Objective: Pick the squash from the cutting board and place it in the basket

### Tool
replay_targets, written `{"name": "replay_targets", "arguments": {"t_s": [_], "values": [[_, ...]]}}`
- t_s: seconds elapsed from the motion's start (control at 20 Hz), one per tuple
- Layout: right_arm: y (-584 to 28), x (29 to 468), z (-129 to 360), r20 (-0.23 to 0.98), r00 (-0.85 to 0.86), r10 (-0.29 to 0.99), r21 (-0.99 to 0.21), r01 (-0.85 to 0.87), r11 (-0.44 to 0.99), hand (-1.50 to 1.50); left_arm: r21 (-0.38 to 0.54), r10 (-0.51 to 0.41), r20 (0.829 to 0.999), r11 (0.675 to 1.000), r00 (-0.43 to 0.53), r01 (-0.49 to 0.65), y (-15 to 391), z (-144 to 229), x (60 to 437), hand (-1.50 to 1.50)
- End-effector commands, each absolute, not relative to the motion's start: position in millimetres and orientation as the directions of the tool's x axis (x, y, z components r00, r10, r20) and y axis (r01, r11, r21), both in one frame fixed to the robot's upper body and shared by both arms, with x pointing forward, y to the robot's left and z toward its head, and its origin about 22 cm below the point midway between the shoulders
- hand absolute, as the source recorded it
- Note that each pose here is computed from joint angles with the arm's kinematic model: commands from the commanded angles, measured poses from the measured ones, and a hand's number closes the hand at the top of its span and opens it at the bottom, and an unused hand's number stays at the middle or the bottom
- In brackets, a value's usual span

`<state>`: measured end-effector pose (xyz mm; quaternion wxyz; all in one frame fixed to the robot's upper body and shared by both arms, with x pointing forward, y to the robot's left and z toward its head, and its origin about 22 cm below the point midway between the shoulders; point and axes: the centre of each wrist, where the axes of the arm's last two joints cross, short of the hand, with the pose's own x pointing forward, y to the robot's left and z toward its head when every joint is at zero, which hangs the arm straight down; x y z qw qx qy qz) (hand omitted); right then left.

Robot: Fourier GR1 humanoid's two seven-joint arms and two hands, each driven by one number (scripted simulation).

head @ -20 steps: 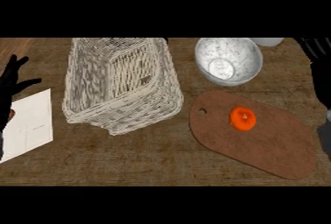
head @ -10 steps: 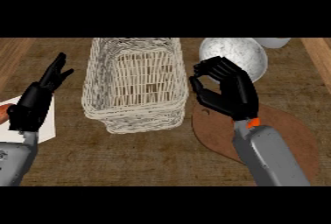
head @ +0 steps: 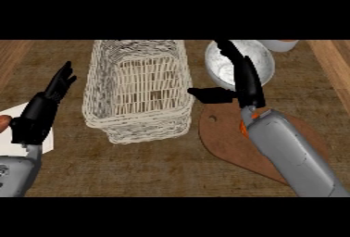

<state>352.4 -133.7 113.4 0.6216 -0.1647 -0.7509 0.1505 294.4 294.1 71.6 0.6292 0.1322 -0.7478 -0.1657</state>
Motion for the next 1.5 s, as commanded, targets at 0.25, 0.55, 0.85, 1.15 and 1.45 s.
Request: {"name": "replay_targets", "arguments": {"t_s": [0.25,0.55,0.85,1.15,1.45], "values": [[-170.0,378.0,191.8,0.383,0.026,0.923,-0.898,-0.224,0.379,-1.50,0.417,-0.409,0.898,0.909,-0.164,0.016,297.3,66.8,289.4,0.00],[-167.7,378.0,249.4,0.250,0.015,0.968,-0.829,-0.513,0.222,-1.50,0.408,-0.402,0.900,0.913,-0.169,-0.001,299.1,69.9,292.2,0.00],[-182.6,387.6,265.4,0.190,0.077,0.979,-0.770,-0.607,0.197,-1.50,0.409,-0.398,0.900,0.912,-0.180,0.025,303.5,69.8,277.3,0.00],[-195.6,381.1,233.1,0.190,0.078,0.979,-0.746,-0.637,0.196,-1.50,0.404,-0.397,0.900,0.915,-0.178,0.006,296.7,60.4,289.9,0.00],[-206.3,384.7,193.8,0.127,0.065,0.990,-0.729,-0.671,0.137,-1.50,0.415,-0.406,0.894,0.910,-0.190,0.011,295.0,66.1,289.6,0.00]]}}
